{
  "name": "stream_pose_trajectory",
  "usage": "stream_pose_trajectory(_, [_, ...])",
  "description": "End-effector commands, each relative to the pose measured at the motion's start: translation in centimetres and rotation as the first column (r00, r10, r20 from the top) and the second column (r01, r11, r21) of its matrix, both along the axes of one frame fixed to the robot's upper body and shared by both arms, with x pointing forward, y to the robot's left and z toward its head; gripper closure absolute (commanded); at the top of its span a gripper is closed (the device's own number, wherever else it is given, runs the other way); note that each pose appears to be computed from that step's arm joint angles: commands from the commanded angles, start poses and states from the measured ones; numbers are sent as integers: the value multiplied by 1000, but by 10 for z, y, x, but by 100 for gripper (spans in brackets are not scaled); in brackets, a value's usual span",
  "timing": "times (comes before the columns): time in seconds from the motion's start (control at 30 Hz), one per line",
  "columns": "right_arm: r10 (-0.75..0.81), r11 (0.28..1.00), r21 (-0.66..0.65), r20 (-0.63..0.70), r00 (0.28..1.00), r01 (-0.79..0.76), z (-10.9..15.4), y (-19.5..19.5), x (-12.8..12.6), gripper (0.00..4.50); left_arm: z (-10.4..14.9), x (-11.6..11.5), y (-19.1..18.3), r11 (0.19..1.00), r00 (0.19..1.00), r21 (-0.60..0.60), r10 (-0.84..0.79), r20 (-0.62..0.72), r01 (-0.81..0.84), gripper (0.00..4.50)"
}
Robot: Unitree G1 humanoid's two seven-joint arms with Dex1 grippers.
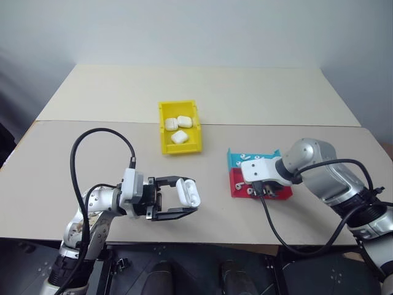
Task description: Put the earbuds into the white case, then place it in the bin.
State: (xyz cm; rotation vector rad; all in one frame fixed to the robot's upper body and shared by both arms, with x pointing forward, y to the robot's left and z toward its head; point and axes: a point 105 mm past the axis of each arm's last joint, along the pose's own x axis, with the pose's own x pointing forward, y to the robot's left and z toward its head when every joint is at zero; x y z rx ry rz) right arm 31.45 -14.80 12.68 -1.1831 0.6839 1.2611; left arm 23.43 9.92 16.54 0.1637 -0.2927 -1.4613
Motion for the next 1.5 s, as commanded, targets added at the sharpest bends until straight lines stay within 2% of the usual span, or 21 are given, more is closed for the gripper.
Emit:
stream_pose_trajectory(0.03, [25,1000,-5,16,1000,-25,4,2,-1,302,6,-3,-3,1000,999,-1,-6,46,6,176])
stream_pose_trajectory(0.1, [26,1000,-7,18,1000,-26,3,2,-1,370,5,-3,-2,1000,999,1,-1,44,1,176])
stream_pose_trajectory(0.13, [26,1000,-5,19,999,-26,4,2,-1,377,5,-3,-2,1000,999,2,1,44,-1,176])
stream_pose_trajectory(0.5, [27,1000,-6,37,999,-27,8,0,1,377,5,-2,-2,1000,999,2,15,46,-15,176])
stream_pose_trajectory(0.73, [-19,997,72,73,997,14,34,-3,-2,377,10,0,-3,1000,999,-14,22,48,-21,176])
stream_pose_trajectory(0.87, [-64,980,194,92,994,45,63,-2,-11,377,19,3,-4,999,998,-50,23,66,-20,176])
stream_pose_trajectory(0.93, [-100,950,306,100,990,65,84,0,-16,377,24,6,-4,998,997,-60,17,72,-12,176])
stream_pose_trajectory(1.0, [-130,890,452,126,984,59,109,3,-20,377,30,6,-7,998,997,-70,-4,74,9,176])
stream_pose_trajectory(1.07, [-139,786,618,150,979,16,135,7,-27,377,36,5,-11,996,996,-73,-37,76,43,176])
stream_pose_trajectory(1.13, [-126,630,771,222,967,-95,163,11,-37,377,43,5,-15,994,995,-77,-72,69,77,176])
stream_pose_trajectory(1.2, [-99,482,851,290,952,-209,179,14,-52,377,50,6,-21,988,991,-100,-109,74,116,176])
stream_pose_trajectory(1.27, [-73,343,885,358,931,-314,188,17,-67,377,54,7,-27,982,987,-108,-145,74,153,176])
stream_pose_trajectory(1.37, [-49,159,905,405,913,-393,193,23,-83,377,59,7,-37,970,974,-104,-214,71,220,176])
stream_pose_trajectory(1.43, [-13,78,905,421,907,-419,191,28,-90,377,61,8,-44,962,965,-90,-254,62,259,176])
stream_pose_trajectory(1.5, [18,38,903,427,904,-427,188,34,-93,377,62,9,-48,957,960,-77,-275,54,279,176])
